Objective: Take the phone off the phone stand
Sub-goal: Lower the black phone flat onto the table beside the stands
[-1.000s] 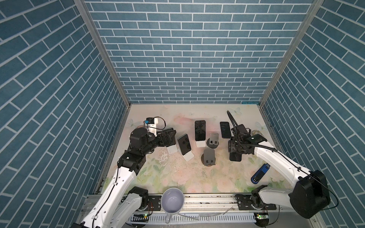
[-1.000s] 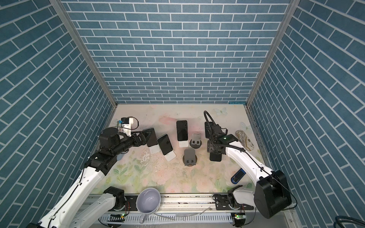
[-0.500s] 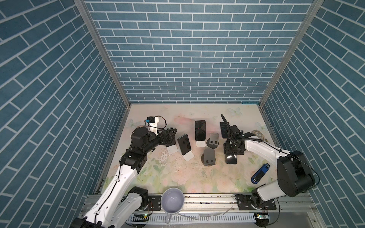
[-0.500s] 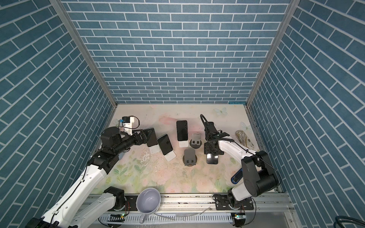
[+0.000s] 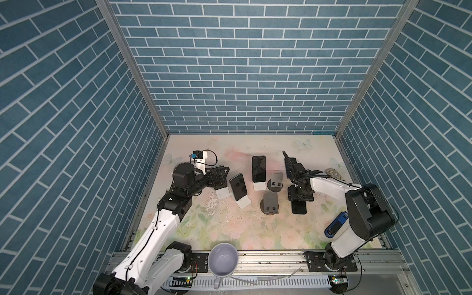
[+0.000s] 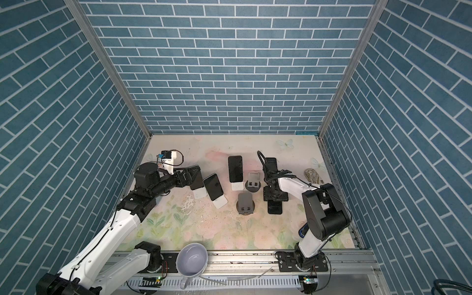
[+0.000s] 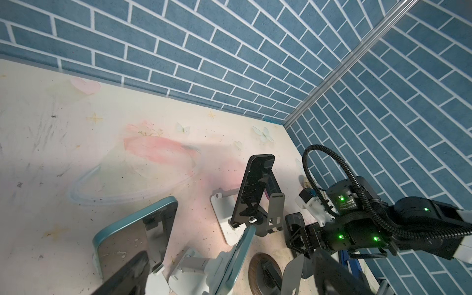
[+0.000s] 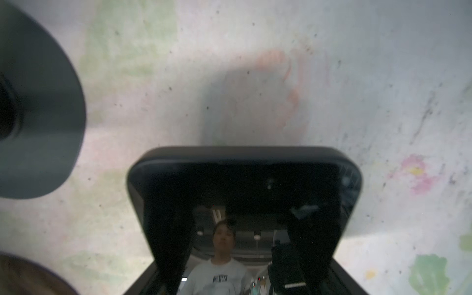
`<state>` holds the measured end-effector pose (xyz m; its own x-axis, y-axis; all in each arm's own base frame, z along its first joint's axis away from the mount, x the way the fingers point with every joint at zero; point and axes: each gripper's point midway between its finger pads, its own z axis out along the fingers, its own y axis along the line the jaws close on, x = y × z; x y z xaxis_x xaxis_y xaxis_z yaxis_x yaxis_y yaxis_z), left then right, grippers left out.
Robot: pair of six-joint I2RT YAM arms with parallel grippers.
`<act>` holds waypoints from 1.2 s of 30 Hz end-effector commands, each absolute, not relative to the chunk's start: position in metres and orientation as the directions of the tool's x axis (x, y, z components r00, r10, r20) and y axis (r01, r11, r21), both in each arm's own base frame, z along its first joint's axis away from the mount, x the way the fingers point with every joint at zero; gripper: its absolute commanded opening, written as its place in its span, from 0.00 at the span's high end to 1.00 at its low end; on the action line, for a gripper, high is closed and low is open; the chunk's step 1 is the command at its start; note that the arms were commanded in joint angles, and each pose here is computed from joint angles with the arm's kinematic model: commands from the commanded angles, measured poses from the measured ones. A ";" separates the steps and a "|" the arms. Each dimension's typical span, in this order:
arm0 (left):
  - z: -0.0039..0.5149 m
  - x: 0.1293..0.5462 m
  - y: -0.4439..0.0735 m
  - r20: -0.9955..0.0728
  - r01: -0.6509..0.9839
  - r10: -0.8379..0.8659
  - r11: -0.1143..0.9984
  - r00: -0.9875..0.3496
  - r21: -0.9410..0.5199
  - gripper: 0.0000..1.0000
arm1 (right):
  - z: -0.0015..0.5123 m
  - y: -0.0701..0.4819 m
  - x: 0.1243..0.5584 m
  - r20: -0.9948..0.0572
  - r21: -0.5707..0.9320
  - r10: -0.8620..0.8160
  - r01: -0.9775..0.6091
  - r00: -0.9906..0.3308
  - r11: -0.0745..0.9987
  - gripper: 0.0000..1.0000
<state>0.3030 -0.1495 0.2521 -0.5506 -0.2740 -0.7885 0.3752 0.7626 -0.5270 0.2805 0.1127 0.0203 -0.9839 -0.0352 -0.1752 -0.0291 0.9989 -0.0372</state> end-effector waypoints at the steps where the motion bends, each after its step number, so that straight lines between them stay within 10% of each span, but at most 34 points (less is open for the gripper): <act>1: 0.258 0.304 -0.149 -0.814 0.396 -0.258 0.772 -0.520 -0.497 0.00 | 0.024 0.114 0.295 -0.204 -0.049 -0.047 -0.038 -0.978 0.998 0.43; 36: 0.256 0.298 -0.145 -0.819 0.388 -0.246 0.786 -0.519 -0.482 0.00 | 0.019 0.110 0.290 -0.157 -0.066 -0.072 -0.062 -0.985 0.996 0.20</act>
